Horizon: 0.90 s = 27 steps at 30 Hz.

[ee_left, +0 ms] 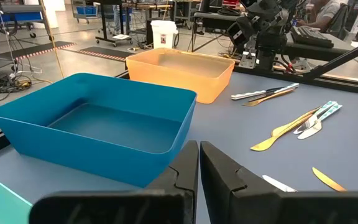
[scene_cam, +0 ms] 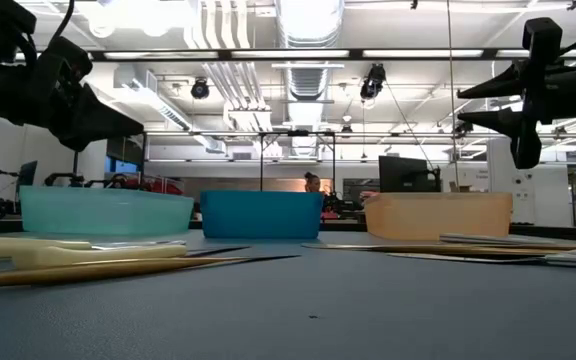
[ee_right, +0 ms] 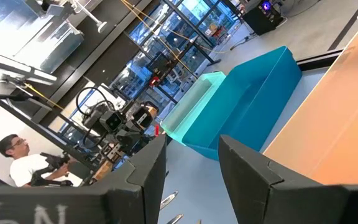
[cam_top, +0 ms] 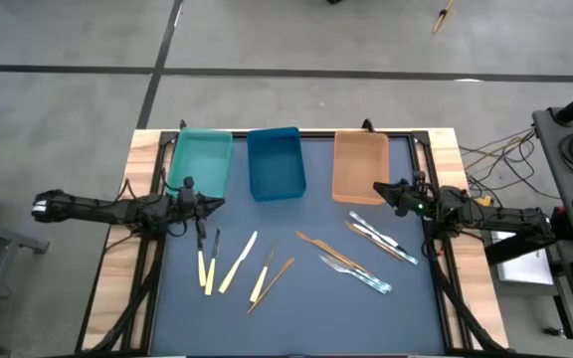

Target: Sort silverware by color (type)

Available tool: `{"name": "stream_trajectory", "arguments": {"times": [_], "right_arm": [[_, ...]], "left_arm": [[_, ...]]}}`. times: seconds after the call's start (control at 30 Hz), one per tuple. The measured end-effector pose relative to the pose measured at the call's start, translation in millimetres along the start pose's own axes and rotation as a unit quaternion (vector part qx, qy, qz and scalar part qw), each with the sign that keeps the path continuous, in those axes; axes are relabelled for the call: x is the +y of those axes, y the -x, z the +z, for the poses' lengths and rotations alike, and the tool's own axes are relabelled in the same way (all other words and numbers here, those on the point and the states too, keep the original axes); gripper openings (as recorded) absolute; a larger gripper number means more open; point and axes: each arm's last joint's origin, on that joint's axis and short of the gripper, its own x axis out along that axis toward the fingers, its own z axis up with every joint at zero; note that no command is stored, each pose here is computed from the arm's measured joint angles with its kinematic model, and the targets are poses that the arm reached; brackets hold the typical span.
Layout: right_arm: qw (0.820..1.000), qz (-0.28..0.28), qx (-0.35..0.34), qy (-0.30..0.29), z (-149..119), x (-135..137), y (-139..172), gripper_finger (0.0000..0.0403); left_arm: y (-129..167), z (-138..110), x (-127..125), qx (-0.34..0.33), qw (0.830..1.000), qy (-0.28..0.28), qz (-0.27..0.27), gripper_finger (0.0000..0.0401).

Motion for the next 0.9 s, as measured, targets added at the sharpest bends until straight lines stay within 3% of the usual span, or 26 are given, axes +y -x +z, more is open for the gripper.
{"name": "stream_trajectory", "arguments": {"times": [0.73, 0.9], "right_arm": [[1.000, 0.000, 0.000, 0.000, -0.1, -0.1, 0.0, 0.0137], [1.000, 0.000, 0.000, 0.025, 0.0, 0.0, 0.0, 0.0137]], "left_arm": [[0.0, 0.0, 0.0, 0.000, 1.000, 0.000, 0.000, 0.0000], [0.0, 0.0, 0.0, 0.000, 1.000, 0.000, 0.000, 0.0000]]}}
